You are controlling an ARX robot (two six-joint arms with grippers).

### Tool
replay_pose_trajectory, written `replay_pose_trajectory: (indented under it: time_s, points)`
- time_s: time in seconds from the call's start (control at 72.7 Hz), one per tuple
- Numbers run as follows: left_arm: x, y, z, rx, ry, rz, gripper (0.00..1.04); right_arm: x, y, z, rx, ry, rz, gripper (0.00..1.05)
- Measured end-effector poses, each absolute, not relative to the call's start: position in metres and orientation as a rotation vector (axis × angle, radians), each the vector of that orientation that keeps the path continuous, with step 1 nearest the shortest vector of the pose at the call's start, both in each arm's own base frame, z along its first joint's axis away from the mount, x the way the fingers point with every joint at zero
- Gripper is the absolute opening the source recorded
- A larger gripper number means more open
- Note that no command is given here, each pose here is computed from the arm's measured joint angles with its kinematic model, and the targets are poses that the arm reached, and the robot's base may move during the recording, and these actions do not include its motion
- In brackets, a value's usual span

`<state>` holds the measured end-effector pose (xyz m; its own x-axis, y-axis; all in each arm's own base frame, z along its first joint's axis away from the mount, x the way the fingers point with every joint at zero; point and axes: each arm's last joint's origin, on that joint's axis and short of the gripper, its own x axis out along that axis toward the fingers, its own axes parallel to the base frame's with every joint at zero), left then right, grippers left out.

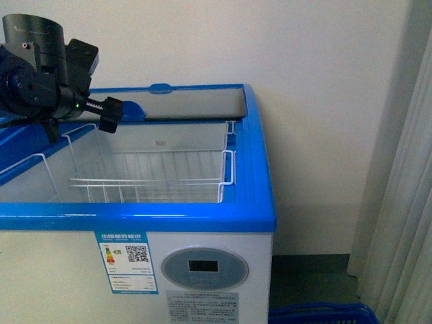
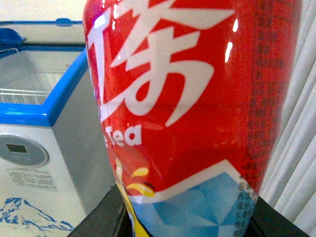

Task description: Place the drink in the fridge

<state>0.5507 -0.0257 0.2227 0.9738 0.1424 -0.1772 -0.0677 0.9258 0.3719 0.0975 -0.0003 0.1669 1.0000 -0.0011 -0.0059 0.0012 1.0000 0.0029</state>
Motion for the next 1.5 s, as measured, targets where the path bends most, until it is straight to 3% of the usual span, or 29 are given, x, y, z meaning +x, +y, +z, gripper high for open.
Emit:
replay_pose_trajectory:
  time_s: [0.344,0.674,0.963,1.499]
  points:
    - [0.531,-0.013,0.229,0.242,0.156,0.130,0.97,0.098,0.000,0.167,0.003,0.006,-0.003,0.37]
    - [0.485,-0.001,0.246,0.112,0.174,0.154,0.97,0.098,0.000,0.167,0.003,0.006,-0.003,0.37]
    - [0.406,-0.009,0.272,0.062,0.045,0.123,0.97,0.098,0.000,0.167,0.003,0.006,-0.003,0.37]
    - [0.270,-0.023,0.281,-0.003,-0.115,0.092,0.97,0.098,0.000,0.167,0.003,0.006,-0.003,0.37]
